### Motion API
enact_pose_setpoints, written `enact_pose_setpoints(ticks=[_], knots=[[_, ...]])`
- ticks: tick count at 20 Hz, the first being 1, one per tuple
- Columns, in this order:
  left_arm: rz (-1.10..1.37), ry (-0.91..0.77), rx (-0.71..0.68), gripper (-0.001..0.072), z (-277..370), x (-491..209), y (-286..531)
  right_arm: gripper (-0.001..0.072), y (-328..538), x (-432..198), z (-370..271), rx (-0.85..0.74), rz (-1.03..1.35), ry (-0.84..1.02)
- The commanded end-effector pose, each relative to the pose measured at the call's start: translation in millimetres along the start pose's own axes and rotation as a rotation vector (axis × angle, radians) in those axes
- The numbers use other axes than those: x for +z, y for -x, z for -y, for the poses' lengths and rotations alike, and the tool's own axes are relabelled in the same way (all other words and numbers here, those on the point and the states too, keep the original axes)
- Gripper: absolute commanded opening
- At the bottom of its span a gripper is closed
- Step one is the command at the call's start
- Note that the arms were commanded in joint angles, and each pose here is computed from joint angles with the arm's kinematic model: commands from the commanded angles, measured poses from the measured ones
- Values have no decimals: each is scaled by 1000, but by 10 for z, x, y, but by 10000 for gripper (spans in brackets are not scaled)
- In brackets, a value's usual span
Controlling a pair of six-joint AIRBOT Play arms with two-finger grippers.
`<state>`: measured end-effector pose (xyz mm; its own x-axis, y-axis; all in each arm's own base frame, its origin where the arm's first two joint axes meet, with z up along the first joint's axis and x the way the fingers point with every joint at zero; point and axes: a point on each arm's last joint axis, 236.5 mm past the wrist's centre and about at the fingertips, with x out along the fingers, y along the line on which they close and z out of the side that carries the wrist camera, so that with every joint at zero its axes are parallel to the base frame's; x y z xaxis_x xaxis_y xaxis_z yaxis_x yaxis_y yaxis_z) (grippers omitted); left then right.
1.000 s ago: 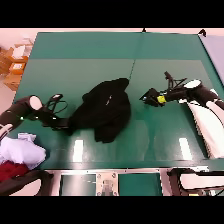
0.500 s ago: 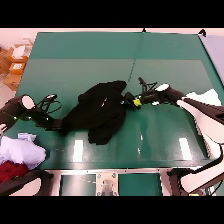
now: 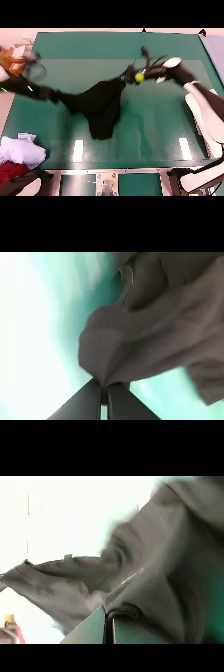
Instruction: Fold the shirts.
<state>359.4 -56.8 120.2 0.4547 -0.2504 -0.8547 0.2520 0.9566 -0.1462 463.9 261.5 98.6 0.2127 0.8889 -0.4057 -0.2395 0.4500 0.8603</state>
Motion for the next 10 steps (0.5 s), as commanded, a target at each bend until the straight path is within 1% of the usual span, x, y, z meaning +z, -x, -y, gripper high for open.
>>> enact_pose_setpoints(ticks=[1, 4, 6, 8, 10], knots=[[461, -124, 42, 24, 411, 874, 1789, 14, 1001, 365, -1234, 75, 113, 235], [863, -245, -13, 24, 1072, 1037, 3411, 13, 1868, 342, -2335, 77, 281, 491], [1043, -316, -65, 24, 1452, 908, 4154, 14, 2294, 154, -2878, 67, 391, 620], [1110, -353, -102, 24, 1644, 785, 4444, 14, 2571, -30, -3162, 43, 470, 702], [1076, -329, -129, 24, 1654, 765, 4365, 14, 2736, -129, -3269, 16, 514, 739]])
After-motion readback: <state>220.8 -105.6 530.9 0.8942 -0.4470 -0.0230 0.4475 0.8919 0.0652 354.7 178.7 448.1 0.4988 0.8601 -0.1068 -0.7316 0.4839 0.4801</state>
